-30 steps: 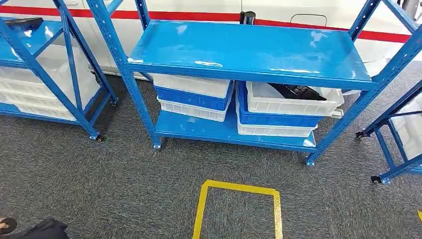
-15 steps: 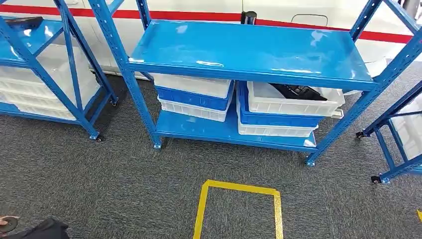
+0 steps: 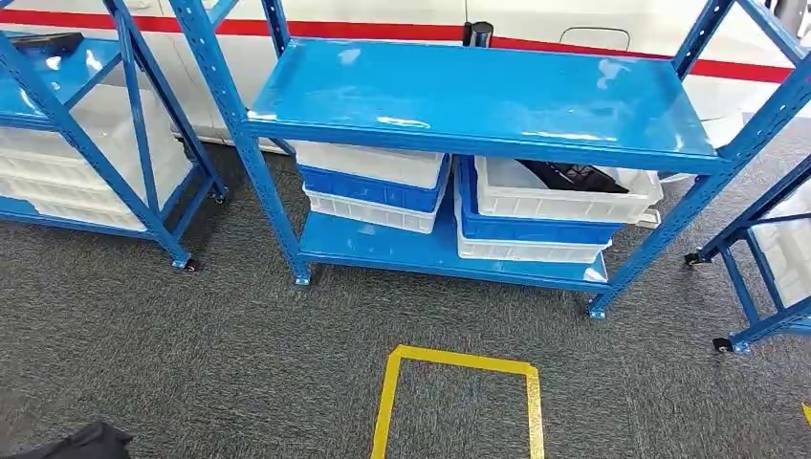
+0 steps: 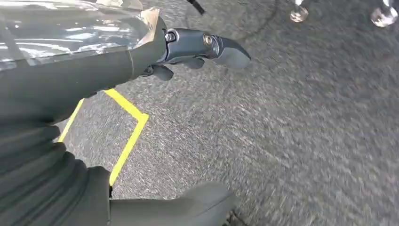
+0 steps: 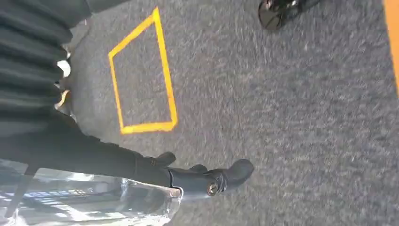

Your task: Take the parts from the cabinet and place them on the table.

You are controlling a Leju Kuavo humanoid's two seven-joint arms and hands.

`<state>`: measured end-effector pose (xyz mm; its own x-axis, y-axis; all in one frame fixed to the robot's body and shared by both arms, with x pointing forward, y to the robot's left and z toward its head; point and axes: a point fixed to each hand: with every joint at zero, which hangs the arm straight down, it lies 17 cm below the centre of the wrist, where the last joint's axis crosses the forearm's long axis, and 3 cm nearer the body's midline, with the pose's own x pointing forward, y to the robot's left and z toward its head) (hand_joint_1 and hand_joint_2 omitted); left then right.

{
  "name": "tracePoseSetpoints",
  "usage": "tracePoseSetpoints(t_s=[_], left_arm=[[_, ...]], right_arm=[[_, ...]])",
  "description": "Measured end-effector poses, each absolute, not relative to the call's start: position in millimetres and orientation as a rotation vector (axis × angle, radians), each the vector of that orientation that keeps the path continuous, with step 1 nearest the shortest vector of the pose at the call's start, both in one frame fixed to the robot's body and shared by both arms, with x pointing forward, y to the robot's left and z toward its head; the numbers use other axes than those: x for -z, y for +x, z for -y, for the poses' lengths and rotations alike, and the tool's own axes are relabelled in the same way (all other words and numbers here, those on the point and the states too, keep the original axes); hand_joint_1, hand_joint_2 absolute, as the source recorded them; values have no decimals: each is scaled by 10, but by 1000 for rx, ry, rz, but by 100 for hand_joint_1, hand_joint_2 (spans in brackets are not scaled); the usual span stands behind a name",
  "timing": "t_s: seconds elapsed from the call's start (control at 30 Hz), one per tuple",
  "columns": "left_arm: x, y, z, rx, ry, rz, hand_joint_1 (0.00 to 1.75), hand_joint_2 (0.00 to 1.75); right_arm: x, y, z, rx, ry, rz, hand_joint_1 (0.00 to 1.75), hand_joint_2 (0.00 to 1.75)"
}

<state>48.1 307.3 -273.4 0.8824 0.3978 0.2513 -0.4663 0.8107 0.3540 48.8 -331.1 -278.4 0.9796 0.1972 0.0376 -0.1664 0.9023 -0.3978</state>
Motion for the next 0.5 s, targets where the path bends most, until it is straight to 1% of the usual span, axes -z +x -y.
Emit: tracePoseSetpoints(t_s=[0.23, 0.5], left_arm=[[2764, 545, -3090, -372, 341, 210, 0, 0], [2784, 571, -2981, -255, 226, 239, 0, 0]], right_arm=[[2821, 417, 3157, -146, -309, 100, 0, 0], [2832, 394, 2966, -90, -198, 140, 0, 0]])
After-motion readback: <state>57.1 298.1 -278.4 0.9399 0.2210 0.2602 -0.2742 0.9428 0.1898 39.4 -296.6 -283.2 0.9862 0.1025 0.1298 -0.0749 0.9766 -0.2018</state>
